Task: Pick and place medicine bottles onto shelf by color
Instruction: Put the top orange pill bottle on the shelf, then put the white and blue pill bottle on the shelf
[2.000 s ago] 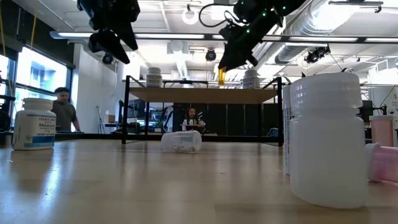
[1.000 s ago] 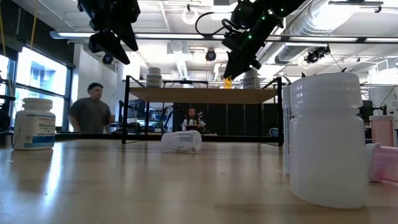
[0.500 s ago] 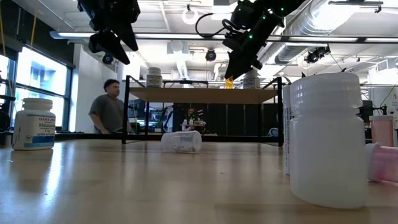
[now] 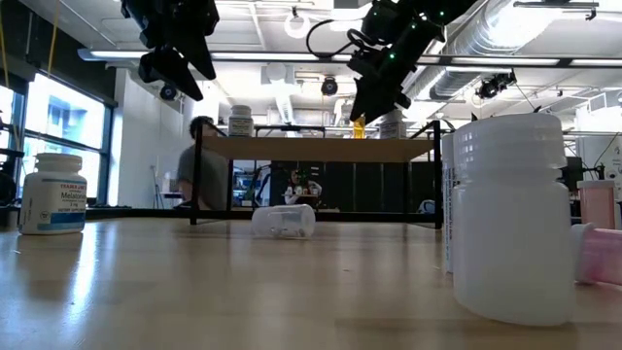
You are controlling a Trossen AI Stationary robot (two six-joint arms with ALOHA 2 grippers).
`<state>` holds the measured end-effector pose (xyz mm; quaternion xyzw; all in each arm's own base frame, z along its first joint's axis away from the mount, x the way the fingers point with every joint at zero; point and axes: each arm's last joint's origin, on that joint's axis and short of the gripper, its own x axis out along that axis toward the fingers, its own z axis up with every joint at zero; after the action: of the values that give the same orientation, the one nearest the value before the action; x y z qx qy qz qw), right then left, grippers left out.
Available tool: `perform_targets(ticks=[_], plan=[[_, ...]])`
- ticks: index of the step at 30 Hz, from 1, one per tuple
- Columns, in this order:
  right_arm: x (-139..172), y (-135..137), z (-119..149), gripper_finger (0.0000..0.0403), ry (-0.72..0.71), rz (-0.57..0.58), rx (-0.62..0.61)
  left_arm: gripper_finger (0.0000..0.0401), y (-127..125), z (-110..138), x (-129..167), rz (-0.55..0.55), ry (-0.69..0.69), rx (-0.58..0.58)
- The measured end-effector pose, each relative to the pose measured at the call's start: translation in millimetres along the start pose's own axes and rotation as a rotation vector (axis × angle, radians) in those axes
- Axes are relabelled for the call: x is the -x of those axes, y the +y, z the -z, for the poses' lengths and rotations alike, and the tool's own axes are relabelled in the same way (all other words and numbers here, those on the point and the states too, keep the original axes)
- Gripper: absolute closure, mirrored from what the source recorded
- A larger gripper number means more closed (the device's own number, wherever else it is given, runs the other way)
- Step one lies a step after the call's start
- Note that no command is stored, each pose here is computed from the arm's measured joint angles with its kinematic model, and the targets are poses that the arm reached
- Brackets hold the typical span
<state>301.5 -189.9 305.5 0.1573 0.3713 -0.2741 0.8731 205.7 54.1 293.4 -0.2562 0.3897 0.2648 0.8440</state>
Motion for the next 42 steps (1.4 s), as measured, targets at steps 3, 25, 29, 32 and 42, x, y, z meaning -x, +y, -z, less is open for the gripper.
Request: perform_targets(ticks=[3, 25, 29, 32, 42], plan=[[0, 0, 0, 0.0232, -0.001, -0.001, -0.010, 0.0135, 0, 0, 0, 0.000, 0.000, 0.000], [33, 6, -31, 0.0231, -0.123, -0.016, -0.009, 0.0135, 0, 0, 11, 0.019, 0.055, -0.041], [37, 9, -33, 0.0231, -0.120, -0.020, -0.007, 0.0135, 3, 12, 18, -0.018, 0.138, -0.032], [39, 13, -33, 0.0231, -0.122, -0.030, 0.001, 0.0135, 3, 22, 24, -0.047, 0.197, -0.005], [39, 30, -31, 0.0231, -0.121, -0.047, 0.016, 0.0135, -6, 61, 21, -0.125, 0.303, 0.201]])
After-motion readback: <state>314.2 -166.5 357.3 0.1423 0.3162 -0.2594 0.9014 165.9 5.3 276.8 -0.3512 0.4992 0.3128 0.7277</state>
